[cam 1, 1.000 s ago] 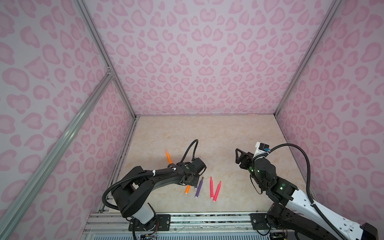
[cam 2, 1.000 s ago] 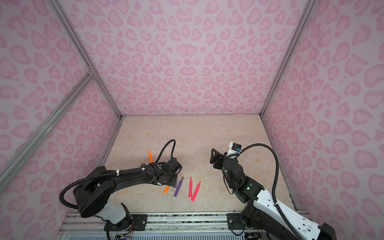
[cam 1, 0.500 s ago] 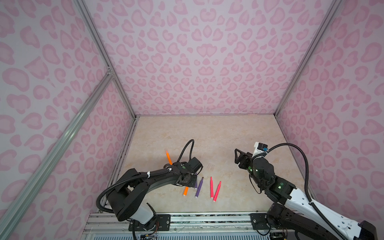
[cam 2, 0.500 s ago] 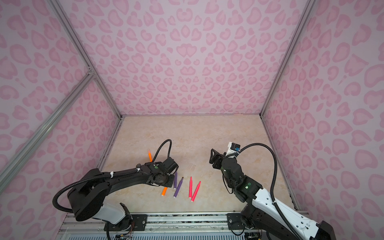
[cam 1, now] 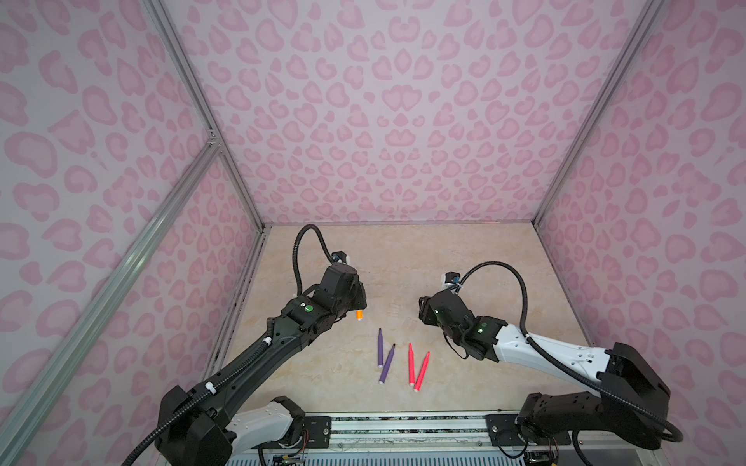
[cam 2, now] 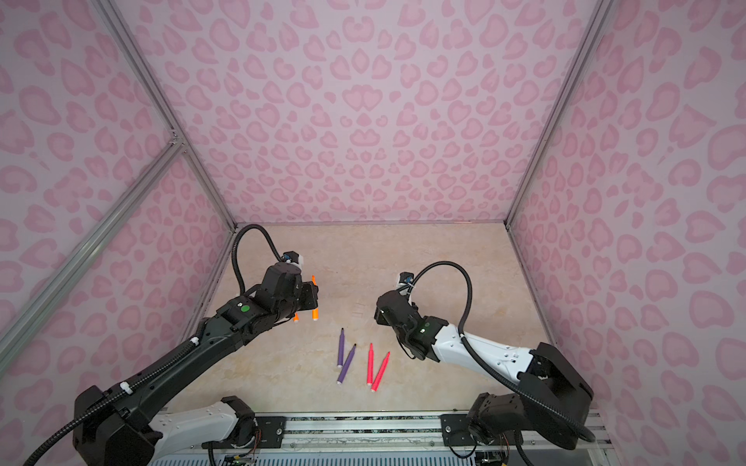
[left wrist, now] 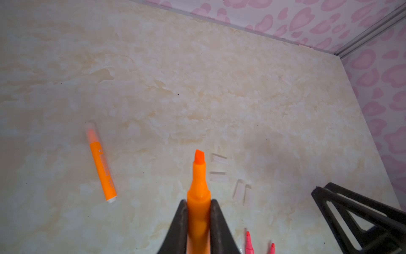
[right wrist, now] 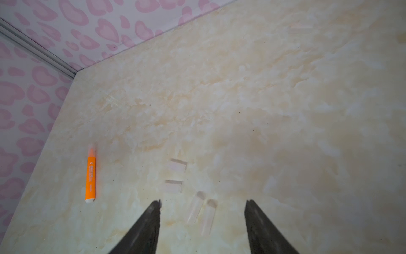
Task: Insert pens into pen caps
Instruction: Pick up the pen cap from the center of the table.
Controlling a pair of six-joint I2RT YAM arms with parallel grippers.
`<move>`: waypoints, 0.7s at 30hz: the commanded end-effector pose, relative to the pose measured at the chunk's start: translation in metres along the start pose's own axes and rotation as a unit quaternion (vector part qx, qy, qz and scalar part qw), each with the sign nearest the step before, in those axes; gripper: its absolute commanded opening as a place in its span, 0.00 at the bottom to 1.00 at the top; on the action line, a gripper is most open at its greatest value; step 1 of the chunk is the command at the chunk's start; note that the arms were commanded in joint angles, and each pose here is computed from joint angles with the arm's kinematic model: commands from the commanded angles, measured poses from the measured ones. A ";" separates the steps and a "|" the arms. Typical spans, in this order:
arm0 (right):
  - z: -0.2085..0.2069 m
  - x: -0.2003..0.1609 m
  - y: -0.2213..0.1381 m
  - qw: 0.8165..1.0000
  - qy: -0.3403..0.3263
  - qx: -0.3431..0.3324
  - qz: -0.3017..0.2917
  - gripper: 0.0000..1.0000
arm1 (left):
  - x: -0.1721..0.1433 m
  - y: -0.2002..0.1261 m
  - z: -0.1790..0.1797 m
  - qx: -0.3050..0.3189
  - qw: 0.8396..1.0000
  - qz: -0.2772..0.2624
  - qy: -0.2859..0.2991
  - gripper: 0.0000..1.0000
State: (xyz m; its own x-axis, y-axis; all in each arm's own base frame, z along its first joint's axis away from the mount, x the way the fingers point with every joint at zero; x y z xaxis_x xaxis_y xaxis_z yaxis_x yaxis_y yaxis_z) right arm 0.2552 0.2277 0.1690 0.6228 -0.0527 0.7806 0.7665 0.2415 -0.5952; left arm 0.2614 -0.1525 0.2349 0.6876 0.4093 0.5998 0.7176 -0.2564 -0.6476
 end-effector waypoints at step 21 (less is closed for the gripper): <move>0.009 -0.063 0.052 0.992 -0.036 -0.069 0.103 0.48 | -0.016 -0.004 -0.004 -0.125 0.992 -0.032 0.010 0.03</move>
State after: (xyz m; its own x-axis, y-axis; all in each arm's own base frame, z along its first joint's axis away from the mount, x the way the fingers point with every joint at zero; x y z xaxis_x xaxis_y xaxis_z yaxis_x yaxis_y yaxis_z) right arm 0.2561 0.2539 0.0980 0.7494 0.0440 0.6606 0.6504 0.1379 -0.7470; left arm 0.2472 -0.1591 0.2198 0.6669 0.4051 0.6254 0.7438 -0.4123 -0.5260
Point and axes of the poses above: each gripper's point midway between its finger pads, its own y axis out along the fingers, its own z axis along the line the jaws close on, x = y × z, the point moved 6 cm from there along -y, back along the fingers, and after that the axes turned 14 degrees about -y, right-handed, at the moved point
